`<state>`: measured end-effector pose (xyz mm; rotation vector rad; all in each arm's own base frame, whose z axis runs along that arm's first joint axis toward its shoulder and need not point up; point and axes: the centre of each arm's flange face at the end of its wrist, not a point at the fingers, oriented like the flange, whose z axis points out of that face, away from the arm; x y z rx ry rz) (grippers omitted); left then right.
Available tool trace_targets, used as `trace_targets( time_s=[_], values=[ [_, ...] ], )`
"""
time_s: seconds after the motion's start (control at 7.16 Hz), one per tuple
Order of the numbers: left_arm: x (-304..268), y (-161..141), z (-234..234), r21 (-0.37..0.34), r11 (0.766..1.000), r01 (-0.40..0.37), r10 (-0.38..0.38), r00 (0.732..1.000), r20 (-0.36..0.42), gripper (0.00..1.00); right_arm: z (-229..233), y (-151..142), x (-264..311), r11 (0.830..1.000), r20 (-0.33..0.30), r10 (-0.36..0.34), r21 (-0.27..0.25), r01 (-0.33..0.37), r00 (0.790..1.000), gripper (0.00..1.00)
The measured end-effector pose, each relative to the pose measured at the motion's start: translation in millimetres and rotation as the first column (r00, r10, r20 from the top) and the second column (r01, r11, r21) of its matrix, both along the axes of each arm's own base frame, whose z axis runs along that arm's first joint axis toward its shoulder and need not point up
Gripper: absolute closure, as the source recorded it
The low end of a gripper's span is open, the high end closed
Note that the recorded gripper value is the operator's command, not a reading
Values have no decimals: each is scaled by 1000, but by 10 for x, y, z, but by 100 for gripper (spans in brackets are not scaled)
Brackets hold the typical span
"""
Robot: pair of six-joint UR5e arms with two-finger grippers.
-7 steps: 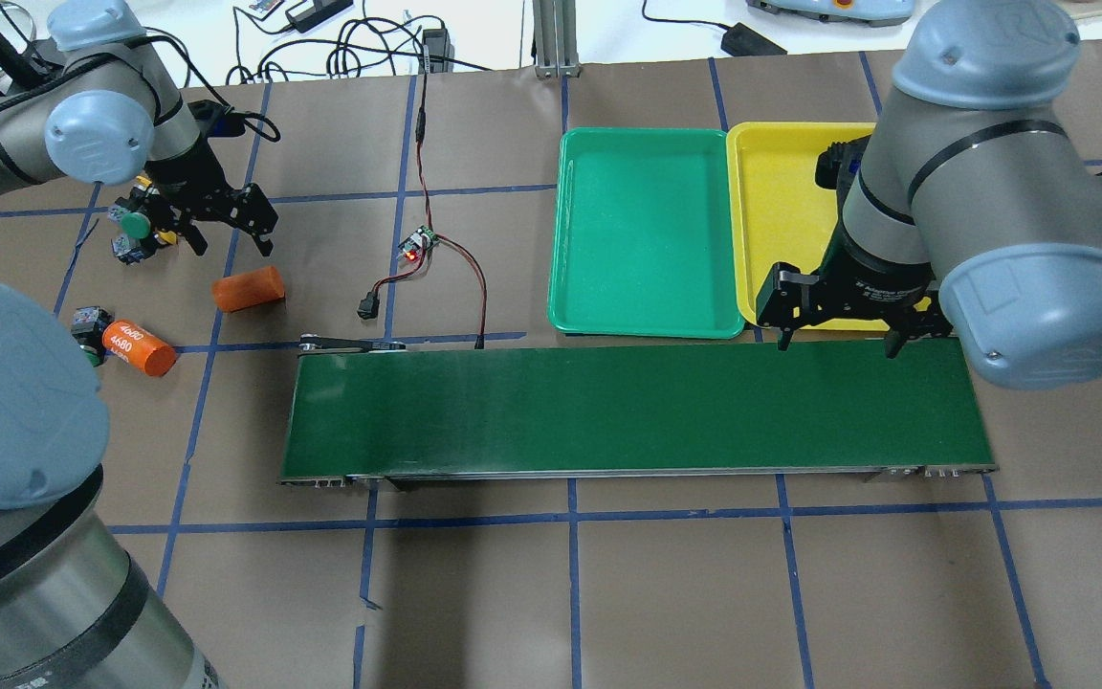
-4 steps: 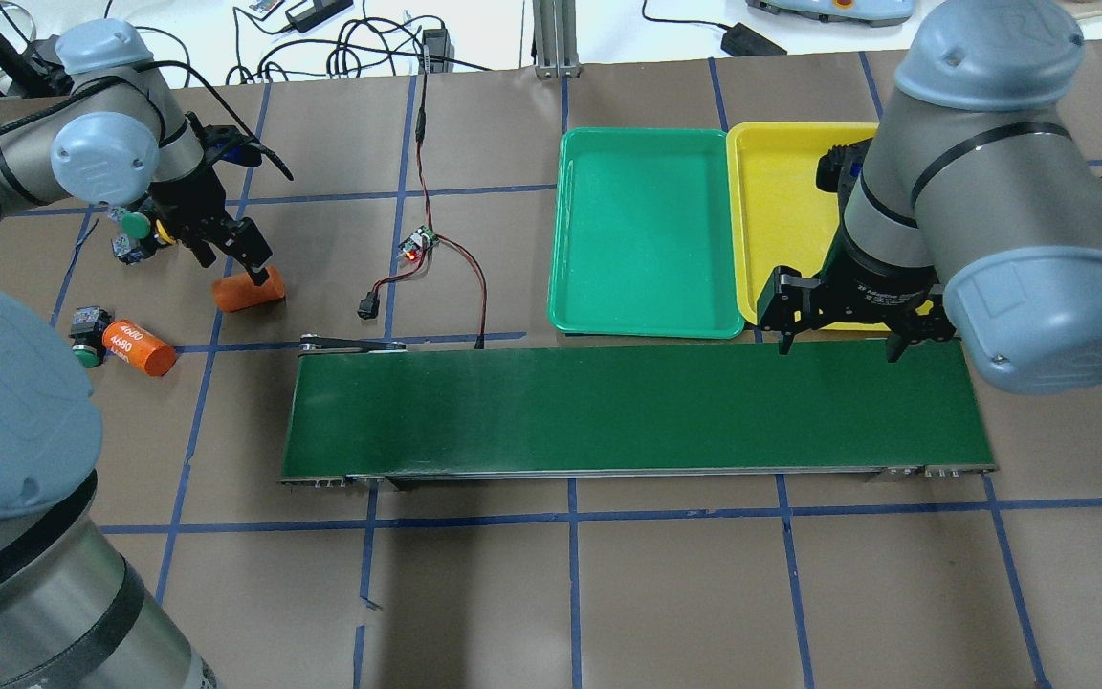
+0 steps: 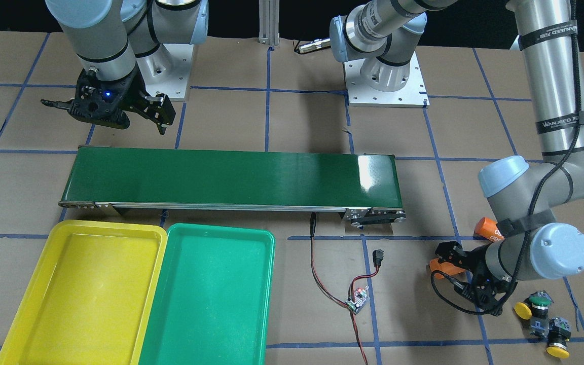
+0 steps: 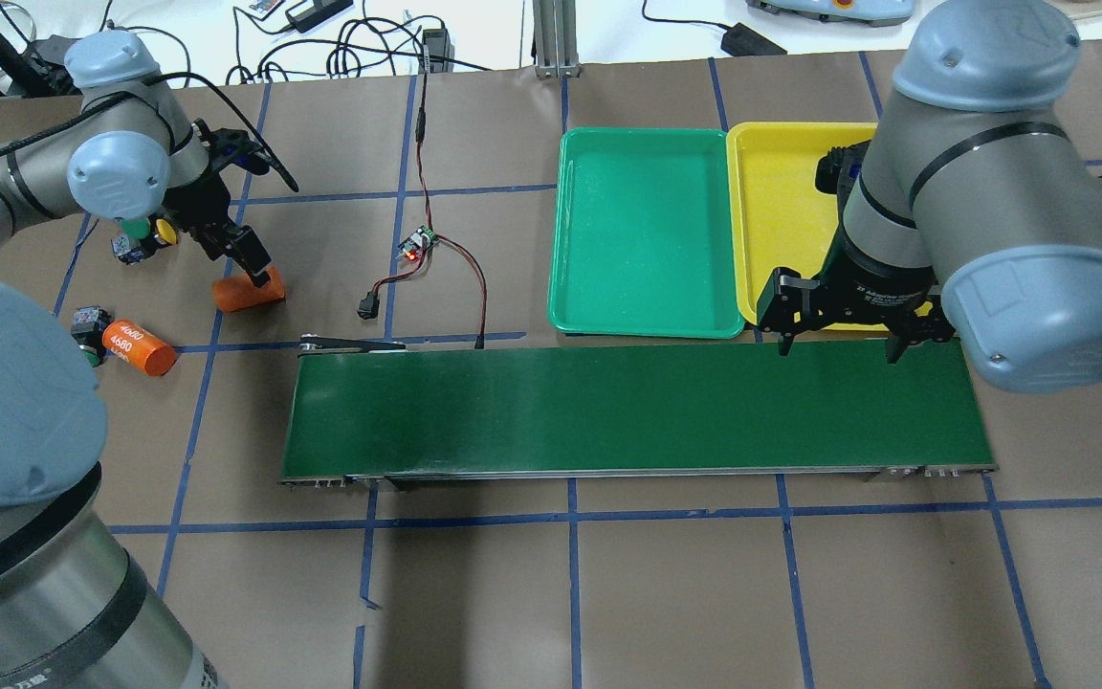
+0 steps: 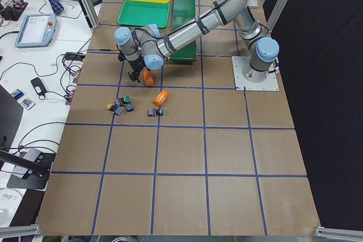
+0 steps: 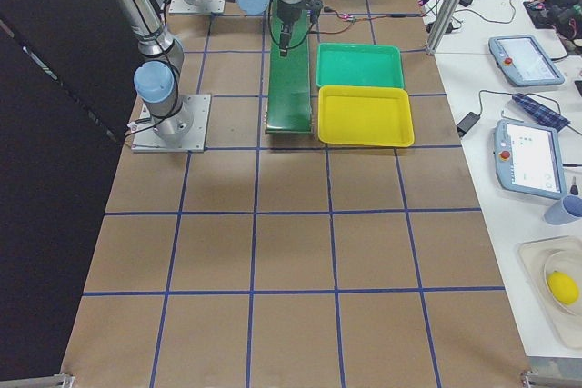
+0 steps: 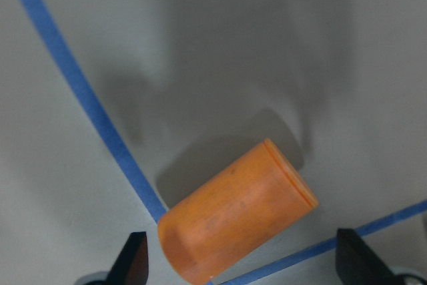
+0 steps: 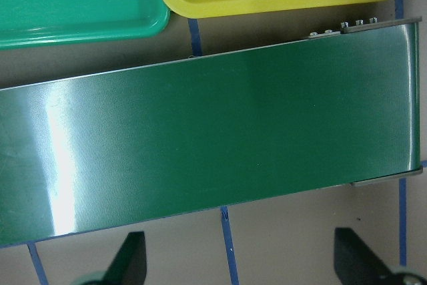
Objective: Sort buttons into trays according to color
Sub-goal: 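Close the left gripper on the small orange cylinder and lift, then carry the orange cylinder onto the conveyor belt and open the left gripper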
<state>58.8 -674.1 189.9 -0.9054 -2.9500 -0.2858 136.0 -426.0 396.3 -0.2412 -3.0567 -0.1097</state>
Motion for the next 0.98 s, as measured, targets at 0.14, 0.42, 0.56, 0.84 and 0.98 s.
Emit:
trace_targets(
  time_s=[0.14,0.42,0.56,0.84,0.98],
  values=[
    [-12,83,-97,12,1000,-2,2,1000,-4,27,21,15,-2,1000,-2,0,-4,0,1000,0],
    [-19,118,-177,-15,1000,-2,2,1000,8,20,-20,3,2,1000,2,-1,4,1,1000,0],
    [-23,117,-148,-28,1000,1,0,1000,13,34,-42,8,1,1000,1,-1,9,1,1000,0],
    [-33,93,-31,-49,999,4,-3,1000,15,100,-30,66,-3,1000,-2,-1,17,1,1000,0],
    [-86,102,107,-64,998,12,-10,1000,19,100,-39,68,-2,1000,-1,-1,21,1,1000,0]
  ],
)
